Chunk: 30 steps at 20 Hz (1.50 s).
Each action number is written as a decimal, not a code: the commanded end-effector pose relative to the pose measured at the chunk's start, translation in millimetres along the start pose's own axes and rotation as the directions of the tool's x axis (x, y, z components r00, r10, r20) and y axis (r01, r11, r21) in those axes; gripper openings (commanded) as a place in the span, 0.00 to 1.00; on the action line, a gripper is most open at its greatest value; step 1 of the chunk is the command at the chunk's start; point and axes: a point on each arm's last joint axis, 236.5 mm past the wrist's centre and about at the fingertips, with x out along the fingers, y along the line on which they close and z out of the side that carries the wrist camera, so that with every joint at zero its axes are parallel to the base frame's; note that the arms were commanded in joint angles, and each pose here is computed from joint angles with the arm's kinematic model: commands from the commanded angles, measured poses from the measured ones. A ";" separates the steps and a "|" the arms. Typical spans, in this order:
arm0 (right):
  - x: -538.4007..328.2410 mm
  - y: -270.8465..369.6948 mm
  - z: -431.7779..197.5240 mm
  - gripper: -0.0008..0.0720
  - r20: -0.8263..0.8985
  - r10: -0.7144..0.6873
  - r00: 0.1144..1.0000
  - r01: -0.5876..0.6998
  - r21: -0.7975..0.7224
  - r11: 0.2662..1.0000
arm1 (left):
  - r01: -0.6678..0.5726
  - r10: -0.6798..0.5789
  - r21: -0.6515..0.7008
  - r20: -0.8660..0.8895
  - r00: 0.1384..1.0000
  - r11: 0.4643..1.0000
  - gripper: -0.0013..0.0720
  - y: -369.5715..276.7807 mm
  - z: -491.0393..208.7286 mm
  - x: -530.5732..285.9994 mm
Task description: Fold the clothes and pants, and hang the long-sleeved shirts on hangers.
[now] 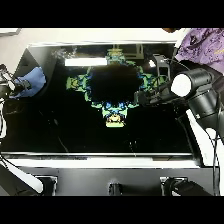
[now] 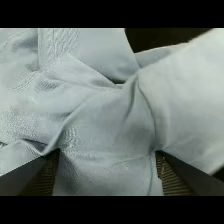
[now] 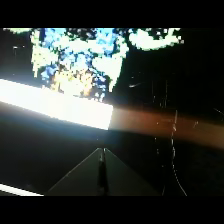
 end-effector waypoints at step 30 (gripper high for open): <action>-0.5 0.9 -0.1 0.06 0.000 0.003 1.000 -0.003 0.000 1.000 | 0.706 -0.384 0.323 -0.661 0.645 0.631 0.03 -387.3 -303.9 -432.7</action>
